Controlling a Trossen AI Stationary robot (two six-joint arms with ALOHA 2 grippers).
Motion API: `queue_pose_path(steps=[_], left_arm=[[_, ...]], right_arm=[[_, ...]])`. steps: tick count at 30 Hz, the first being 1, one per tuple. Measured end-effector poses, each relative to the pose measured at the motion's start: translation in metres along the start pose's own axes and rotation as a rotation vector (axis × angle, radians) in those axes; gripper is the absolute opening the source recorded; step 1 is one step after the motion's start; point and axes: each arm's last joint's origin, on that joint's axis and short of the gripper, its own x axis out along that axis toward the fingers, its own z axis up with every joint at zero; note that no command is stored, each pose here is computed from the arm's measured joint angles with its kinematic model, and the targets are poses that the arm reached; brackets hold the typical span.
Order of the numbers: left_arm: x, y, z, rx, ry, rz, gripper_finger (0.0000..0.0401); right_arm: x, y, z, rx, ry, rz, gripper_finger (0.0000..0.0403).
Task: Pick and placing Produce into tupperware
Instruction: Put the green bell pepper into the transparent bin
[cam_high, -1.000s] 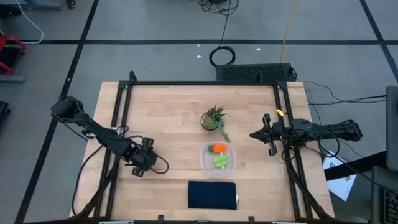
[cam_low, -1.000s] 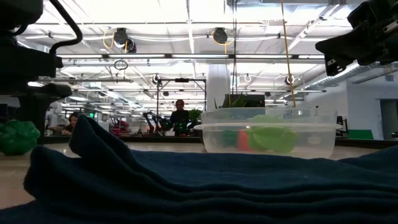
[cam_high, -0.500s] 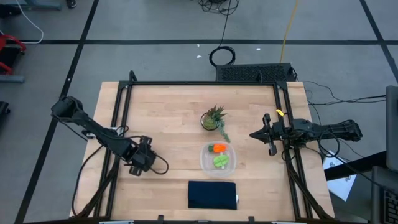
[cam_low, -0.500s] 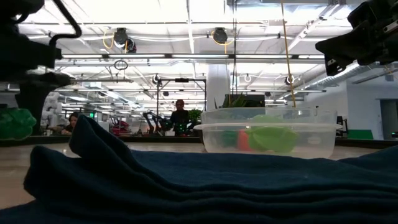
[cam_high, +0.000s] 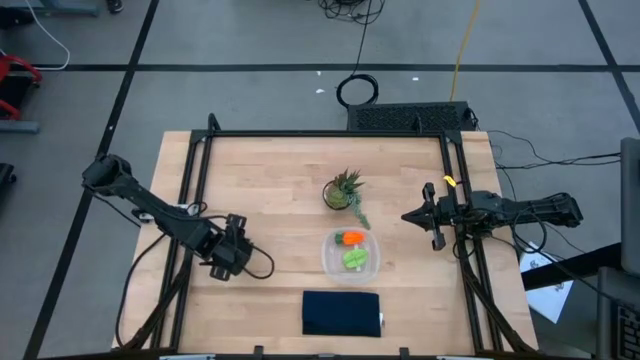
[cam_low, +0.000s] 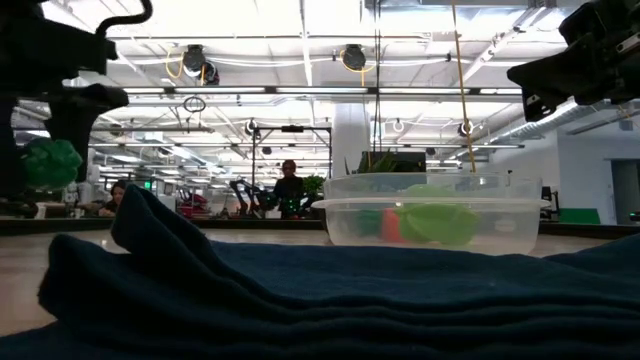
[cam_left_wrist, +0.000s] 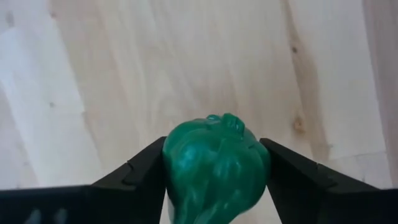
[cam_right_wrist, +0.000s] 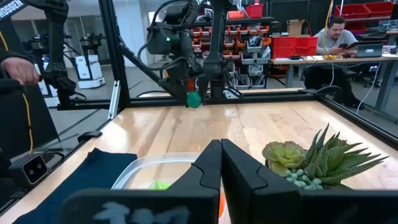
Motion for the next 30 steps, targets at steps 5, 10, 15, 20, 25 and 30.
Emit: queue_pose_path(steps=[5, 10, 15, 20, 25, 30], left_arm=[[-0.014, 0.009, 0.009, -0.011, 0.004, 0.014, 0.0207], [-0.031, 0.016, 0.021, 0.023, -0.037, 0.013, 0.0217], [-0.048, 0.029, 0.036, -0.011, -0.106, 0.039, 0.0221], [-0.058, 0.045, 0.045, -0.094, -0.154, 0.049, 0.0209], [-0.057, 0.054, 0.048, -0.133, -0.172, 0.059, 0.0221], [-0.056, 0.060, 0.053, -0.170, -0.218, 0.063, 0.0226]], right_arm=[[0.000, 0.000, 0.000, 0.000, 0.000, 0.000, 0.0000], [0.000, 0.000, 0.000, 0.000, 0.000, 0.000, 0.0000], [0.000, 0.000, 0.000, 0.000, 0.000, 0.000, 0.0000], [0.000, 0.000, 0.000, 0.000, 0.000, 0.000, 0.0000], [0.000, 0.000, 0.000, 0.000, 0.000, 0.000, 0.0000], [0.000, 0.000, 0.000, 0.000, 0.000, 0.001, 0.0000]])
